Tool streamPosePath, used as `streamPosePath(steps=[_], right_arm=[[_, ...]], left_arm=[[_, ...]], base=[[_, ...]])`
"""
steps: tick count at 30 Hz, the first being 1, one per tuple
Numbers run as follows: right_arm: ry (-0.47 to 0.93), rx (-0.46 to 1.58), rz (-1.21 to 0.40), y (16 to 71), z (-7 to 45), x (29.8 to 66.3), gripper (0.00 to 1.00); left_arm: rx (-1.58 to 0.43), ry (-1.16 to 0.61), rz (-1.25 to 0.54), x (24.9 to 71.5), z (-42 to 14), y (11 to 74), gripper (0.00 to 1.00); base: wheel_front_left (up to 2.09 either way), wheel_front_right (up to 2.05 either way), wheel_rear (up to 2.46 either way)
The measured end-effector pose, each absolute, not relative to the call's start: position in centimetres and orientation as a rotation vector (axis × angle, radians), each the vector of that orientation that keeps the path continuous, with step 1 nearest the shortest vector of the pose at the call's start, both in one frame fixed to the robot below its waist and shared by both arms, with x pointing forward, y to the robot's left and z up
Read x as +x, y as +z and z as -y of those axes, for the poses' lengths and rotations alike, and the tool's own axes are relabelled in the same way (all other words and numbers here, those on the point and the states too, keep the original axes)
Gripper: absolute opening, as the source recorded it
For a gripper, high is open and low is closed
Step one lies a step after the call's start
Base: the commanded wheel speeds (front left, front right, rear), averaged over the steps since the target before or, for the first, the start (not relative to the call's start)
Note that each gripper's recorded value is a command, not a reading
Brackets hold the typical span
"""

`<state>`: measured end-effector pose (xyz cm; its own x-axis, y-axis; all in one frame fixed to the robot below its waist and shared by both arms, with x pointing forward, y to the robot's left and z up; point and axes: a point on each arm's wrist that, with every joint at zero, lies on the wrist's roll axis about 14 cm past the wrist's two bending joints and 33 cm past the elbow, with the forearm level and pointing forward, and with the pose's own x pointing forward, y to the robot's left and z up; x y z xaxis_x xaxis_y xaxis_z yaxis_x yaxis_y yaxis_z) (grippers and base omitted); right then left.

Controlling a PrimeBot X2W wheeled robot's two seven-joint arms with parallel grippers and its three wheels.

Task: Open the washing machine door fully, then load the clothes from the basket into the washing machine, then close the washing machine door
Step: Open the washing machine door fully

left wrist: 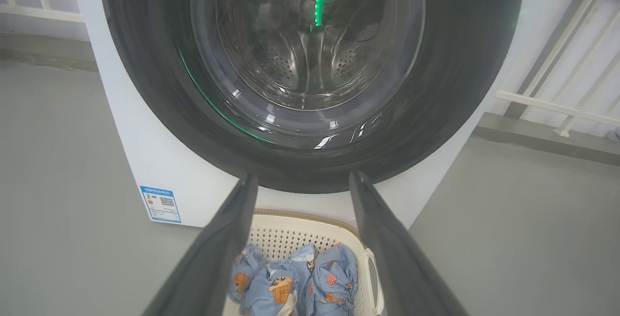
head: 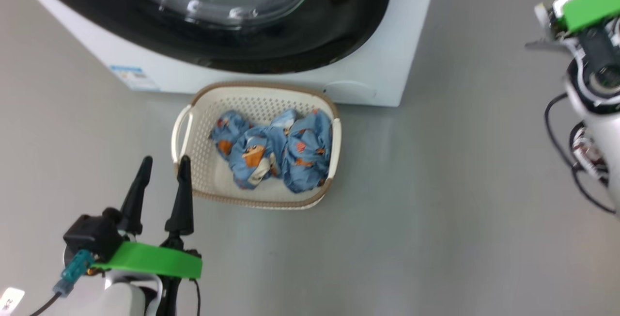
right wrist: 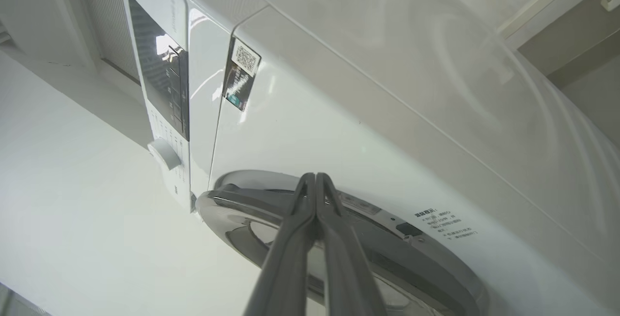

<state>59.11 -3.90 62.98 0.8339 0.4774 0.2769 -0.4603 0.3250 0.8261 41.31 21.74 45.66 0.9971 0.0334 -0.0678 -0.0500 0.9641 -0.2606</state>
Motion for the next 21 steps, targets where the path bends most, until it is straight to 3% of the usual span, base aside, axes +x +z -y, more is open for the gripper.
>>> streamPosePath(steps=[13,21], right_arm=[[0.824,1.077,-0.340,59.0,-2.1,62.0,0.00],[0.866,1.071,-0.434,56.6,-4.2,63.3,0.00]], left_arm=[[-0.281,0.072,-0.079,43.2,-22.3,44.4,1.00],[-0.289,0.080,-0.102,43.7,-22.3,43.3,1.00]], base=[[0.00,0.00,0.00],[0.00,0.00,0.00]])
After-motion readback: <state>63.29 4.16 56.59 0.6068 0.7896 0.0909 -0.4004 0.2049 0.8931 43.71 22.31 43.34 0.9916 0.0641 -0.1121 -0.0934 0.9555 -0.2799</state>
